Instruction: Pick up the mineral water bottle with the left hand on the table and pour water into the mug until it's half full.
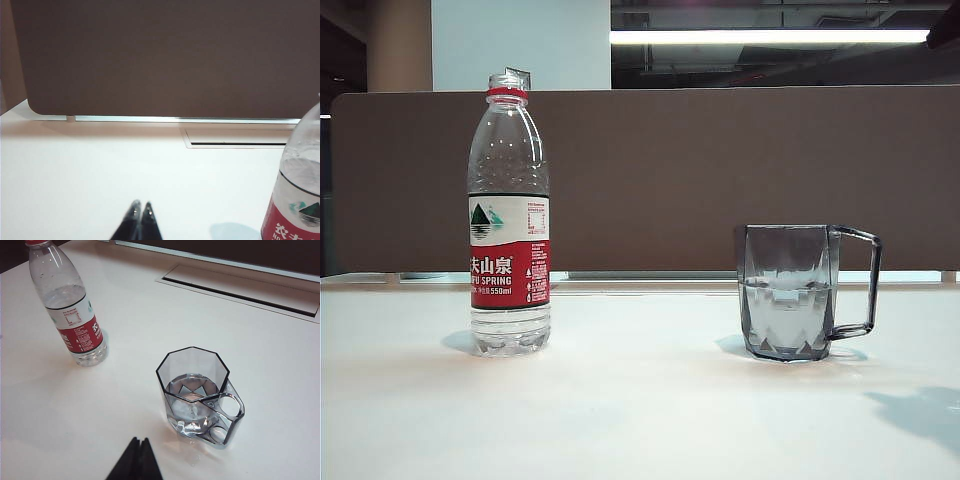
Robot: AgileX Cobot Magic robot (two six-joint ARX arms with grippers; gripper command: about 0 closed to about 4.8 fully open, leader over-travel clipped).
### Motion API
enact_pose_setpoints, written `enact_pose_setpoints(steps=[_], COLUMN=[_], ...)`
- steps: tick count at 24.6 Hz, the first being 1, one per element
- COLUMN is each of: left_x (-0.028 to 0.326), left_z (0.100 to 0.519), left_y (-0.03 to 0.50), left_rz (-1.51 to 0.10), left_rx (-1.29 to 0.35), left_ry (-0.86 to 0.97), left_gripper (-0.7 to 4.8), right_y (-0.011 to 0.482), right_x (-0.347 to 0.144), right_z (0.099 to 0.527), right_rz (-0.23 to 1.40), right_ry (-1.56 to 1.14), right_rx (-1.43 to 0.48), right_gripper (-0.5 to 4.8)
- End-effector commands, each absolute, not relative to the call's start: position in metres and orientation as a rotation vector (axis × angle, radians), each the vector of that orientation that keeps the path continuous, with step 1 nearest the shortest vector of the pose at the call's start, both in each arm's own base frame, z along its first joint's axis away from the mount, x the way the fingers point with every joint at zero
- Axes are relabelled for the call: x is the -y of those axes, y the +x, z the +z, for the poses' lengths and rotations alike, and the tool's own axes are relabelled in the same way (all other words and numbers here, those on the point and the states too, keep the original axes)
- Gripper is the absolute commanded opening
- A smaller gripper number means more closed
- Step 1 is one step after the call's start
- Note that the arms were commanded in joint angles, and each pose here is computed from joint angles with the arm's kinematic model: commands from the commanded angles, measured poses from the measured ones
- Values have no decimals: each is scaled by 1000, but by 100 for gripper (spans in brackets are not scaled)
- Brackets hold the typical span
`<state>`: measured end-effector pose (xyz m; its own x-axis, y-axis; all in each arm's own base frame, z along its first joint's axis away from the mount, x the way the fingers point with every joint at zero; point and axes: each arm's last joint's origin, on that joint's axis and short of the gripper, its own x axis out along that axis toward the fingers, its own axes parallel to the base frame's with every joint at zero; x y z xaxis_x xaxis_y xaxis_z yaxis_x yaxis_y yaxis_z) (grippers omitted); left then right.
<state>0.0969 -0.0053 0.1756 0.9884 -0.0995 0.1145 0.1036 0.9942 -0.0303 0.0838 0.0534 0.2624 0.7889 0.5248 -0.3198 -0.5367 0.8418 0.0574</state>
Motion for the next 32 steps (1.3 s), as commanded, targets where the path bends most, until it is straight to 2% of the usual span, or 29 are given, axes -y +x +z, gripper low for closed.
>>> enact_pose_setpoints(steps=[1,6,9,14,27,32], left_x=[5,5,5,5,5,5], left_z=[178,178,178,178,178,178], left_y=[97,97,97,97,97,97], left_rz=[-105,-105,-105,-105,-105,-105], left_rx=[129,129,129,129,129,129], left_ry=[-32,-32,-32,-32,-32,-32], left_gripper=[-5,-5,-5,-5,-5,-5], right_y=[83,81,78,79,88,91], right_x=[-53,-40,-25,-16,-2,-2], right_z=[264,256,248,235,202,196], right_rz=[574,463,322,219,44,45], right_ry=[-33,-3,35,49,48,48], right_rx=[-306,-234,-95,14,95,118], right_gripper=[-8,-8,-8,-8,-8,-8])
